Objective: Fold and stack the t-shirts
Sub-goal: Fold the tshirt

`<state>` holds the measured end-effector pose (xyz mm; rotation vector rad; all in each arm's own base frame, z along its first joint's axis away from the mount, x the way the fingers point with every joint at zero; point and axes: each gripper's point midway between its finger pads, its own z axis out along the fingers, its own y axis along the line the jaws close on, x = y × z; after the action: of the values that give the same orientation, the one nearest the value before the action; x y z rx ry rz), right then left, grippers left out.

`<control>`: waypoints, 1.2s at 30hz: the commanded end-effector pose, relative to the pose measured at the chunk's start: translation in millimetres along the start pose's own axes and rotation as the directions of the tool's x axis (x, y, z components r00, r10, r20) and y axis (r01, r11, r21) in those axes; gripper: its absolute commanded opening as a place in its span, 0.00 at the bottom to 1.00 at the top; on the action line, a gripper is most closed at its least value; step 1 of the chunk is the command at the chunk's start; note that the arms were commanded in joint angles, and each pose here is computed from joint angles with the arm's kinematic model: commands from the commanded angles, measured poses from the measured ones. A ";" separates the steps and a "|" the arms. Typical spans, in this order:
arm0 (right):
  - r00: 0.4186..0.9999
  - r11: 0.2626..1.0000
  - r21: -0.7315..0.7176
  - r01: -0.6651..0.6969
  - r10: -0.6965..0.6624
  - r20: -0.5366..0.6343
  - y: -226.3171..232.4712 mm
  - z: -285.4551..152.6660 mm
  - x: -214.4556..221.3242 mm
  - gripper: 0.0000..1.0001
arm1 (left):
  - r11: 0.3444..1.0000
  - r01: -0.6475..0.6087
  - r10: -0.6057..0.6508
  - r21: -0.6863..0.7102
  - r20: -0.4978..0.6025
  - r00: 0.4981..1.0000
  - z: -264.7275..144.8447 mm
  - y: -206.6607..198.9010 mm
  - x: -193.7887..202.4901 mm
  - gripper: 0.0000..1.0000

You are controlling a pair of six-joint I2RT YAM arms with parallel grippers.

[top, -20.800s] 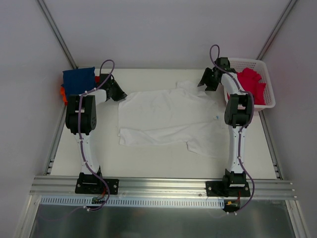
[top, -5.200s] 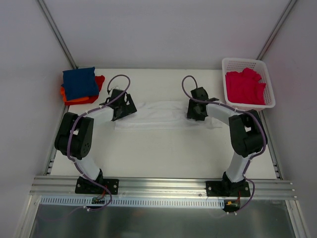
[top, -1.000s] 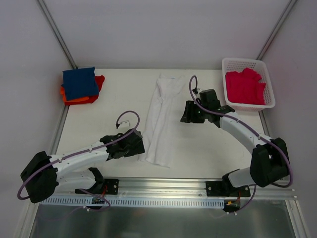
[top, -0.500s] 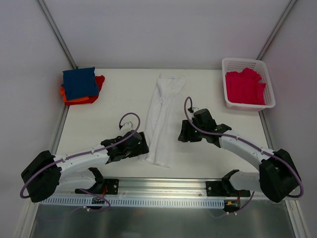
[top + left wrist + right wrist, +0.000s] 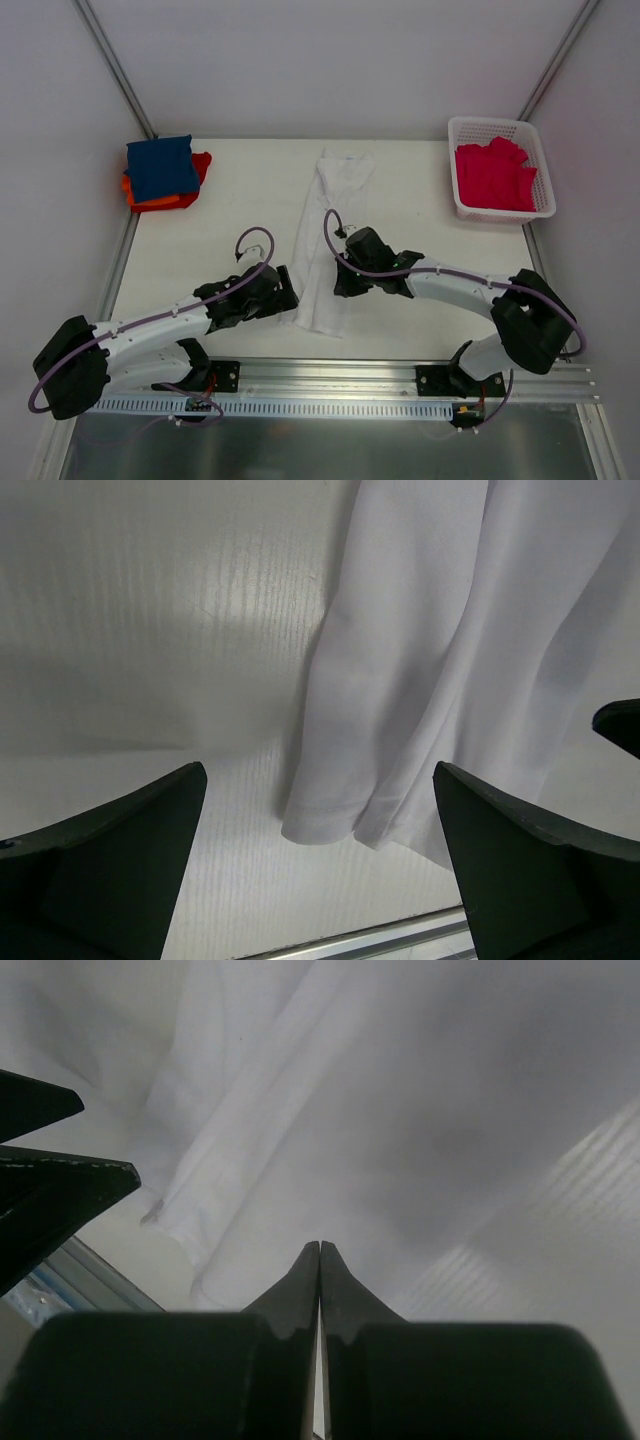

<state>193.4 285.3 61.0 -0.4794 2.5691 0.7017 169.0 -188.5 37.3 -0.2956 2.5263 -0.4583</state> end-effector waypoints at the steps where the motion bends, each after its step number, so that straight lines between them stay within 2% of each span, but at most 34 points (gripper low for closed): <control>1: 0.999 0.999 -0.036 0.004 -0.003 0.038 20.2 10.4 -16.2 0.00 | 1.000 0.007 -0.006 -0.023 0.030 1.000 -6.8 12.1 -6.9 0.99; 9: 0.999 0.999 -0.031 -0.029 0.028 -0.031 17.6 41.2 5.5 0.00 | 0.999 0.016 -0.015 -0.027 0.044 0.999 -10.3 18.2 -10.2 0.99; 13: 0.996 0.997 -0.009 -0.080 0.080 -0.027 9.7 46.9 13.8 0.00 | 1.000 0.019 -0.017 -0.025 0.046 0.999 -11.5 19.1 -10.5 0.99; 22: 0.982 0.976 0.126 -0.180 0.170 0.086 -22.7 24.3 17.5 0.00 | 0.999 0.020 -0.019 -0.031 0.046 0.999 -10.7 21.4 -10.9 0.99; 36: 0.978 0.948 0.248 -0.202 0.184 0.093 -49.9 6.7 33.2 0.00 | 0.999 0.024 -0.023 -0.039 0.040 0.999 -8.9 23.1 -10.0 0.99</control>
<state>188.7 253.5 17.1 -0.1651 2.6239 0.4900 168.2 -171.3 45.3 -0.3423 2.4990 -0.4566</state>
